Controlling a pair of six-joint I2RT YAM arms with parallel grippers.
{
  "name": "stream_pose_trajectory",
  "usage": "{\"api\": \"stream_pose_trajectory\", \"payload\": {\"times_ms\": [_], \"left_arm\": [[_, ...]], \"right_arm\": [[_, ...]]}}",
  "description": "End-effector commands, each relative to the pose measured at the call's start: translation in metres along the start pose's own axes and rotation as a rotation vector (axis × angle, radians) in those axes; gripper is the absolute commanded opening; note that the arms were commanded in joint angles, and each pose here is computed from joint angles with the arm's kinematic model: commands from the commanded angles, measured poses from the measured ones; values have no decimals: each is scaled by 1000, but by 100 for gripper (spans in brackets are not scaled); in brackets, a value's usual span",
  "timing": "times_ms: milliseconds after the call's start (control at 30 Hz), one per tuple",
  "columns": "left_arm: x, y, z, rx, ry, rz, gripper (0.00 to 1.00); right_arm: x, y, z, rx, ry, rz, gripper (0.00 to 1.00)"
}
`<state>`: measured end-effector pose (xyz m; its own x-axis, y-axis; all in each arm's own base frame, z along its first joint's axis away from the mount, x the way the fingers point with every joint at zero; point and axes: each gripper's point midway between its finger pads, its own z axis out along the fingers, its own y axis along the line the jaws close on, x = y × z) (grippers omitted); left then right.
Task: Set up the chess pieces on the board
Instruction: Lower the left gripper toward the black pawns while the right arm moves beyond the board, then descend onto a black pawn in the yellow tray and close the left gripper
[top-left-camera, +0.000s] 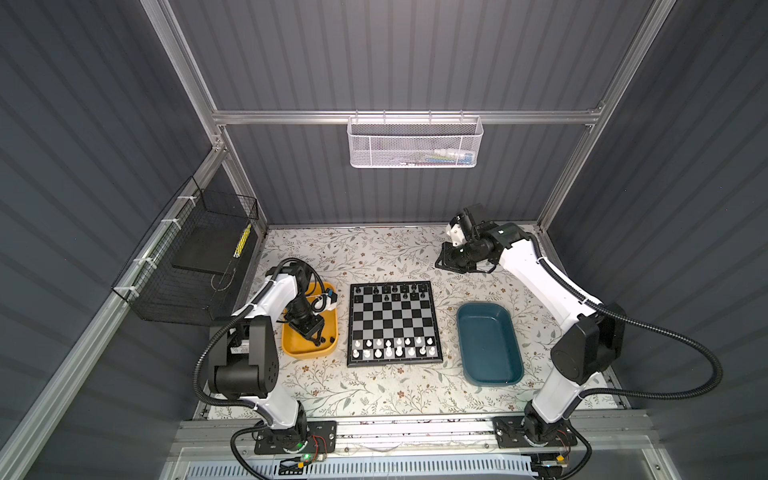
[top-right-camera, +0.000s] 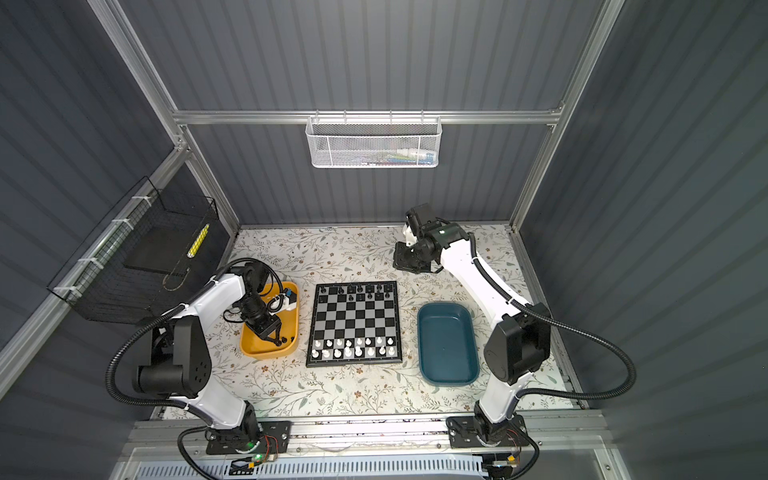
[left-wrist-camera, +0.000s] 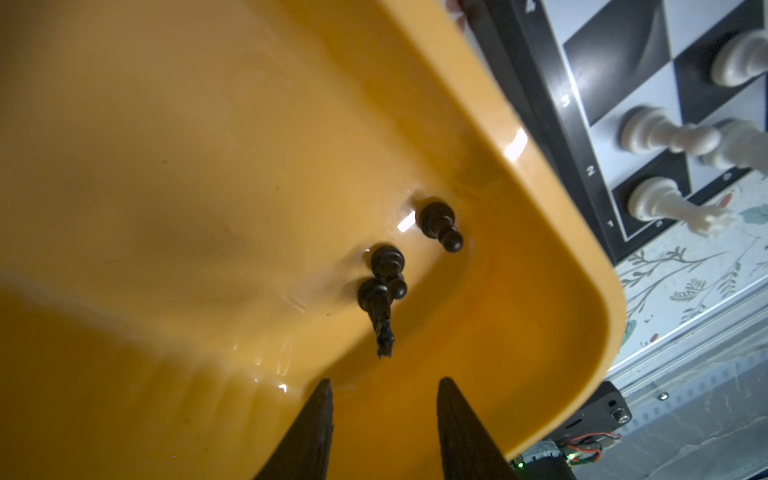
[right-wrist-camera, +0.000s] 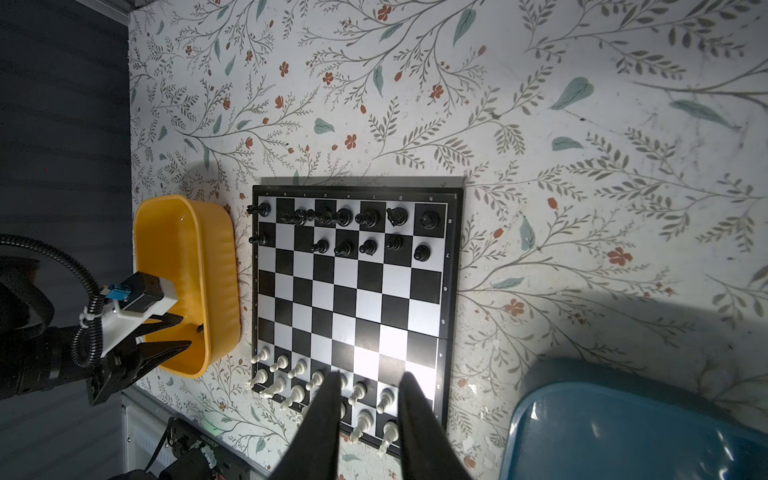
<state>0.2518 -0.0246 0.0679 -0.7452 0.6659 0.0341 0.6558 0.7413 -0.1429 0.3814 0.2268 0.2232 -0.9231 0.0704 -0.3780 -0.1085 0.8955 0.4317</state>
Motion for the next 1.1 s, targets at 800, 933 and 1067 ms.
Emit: {"api": "stream_pose_trajectory", "payload": {"times_ms": [800,933,1067], "left_arm": [[3,4,17,6,19,-39,41],[6,1,22,16,24,-41,40],[6,2,23,13,24,-40,40]], "right_arm": [[-3,-2,9,-4,24,1,27],[-2,-1,9,-7,27,1,27],[-3,-2,10,-6,28,1,27]]}}
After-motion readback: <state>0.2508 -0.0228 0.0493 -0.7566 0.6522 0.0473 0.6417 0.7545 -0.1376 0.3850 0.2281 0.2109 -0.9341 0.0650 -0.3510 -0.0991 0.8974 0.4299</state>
